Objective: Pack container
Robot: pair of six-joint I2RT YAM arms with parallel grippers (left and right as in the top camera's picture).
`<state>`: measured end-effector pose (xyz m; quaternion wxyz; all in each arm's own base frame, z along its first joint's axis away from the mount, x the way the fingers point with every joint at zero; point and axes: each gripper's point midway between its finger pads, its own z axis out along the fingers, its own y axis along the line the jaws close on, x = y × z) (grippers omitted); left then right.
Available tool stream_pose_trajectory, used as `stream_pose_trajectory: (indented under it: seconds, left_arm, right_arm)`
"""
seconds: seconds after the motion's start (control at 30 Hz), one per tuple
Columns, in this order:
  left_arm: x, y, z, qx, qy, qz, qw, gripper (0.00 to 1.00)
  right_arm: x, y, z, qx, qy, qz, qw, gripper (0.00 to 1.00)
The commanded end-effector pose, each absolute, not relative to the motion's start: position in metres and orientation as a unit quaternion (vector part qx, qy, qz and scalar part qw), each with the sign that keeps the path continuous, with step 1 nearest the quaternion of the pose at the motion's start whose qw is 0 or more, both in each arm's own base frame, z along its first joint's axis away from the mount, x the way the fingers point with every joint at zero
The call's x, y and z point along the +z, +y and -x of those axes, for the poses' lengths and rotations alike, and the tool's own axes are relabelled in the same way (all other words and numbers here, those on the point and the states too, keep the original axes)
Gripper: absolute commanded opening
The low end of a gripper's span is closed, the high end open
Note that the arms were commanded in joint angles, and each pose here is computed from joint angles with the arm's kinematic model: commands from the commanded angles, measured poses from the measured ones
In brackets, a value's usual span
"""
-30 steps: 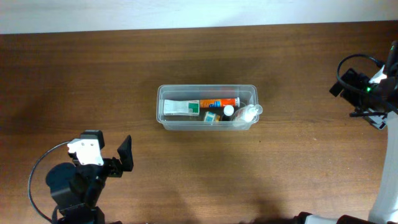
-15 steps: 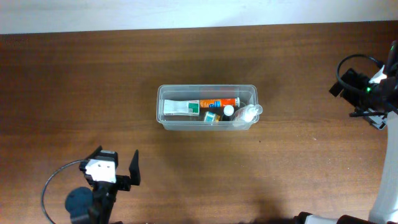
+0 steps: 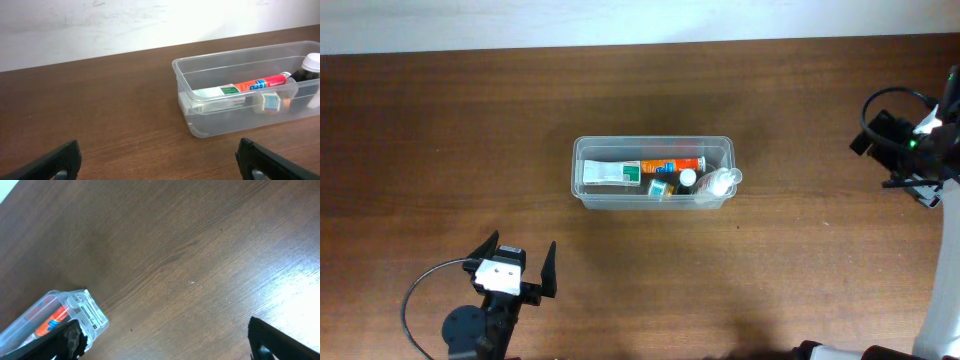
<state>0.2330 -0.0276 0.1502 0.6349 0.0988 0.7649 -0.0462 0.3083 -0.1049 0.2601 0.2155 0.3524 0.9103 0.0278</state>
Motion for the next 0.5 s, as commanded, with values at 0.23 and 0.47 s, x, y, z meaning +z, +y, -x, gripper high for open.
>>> stream_pose_trajectory:
  seconds: [0.23,0.47]
  left_arm:
    - [0.1498,-0.0271,-0.2334,-0.04,0.762,-0.102,0.638,1.0]
    - [0.1498,-0.0272,-0.2334,-0.04,0.762,-0.102,0.638,1.0]
  right_arm:
    - [0.262,-0.1065,-0.3087,0.028,0.908,-0.356,0.219,0.98]
    - [0.2637,-0.1054,-0.3082,0.029,0.908,-0.355,0.222,0.98]
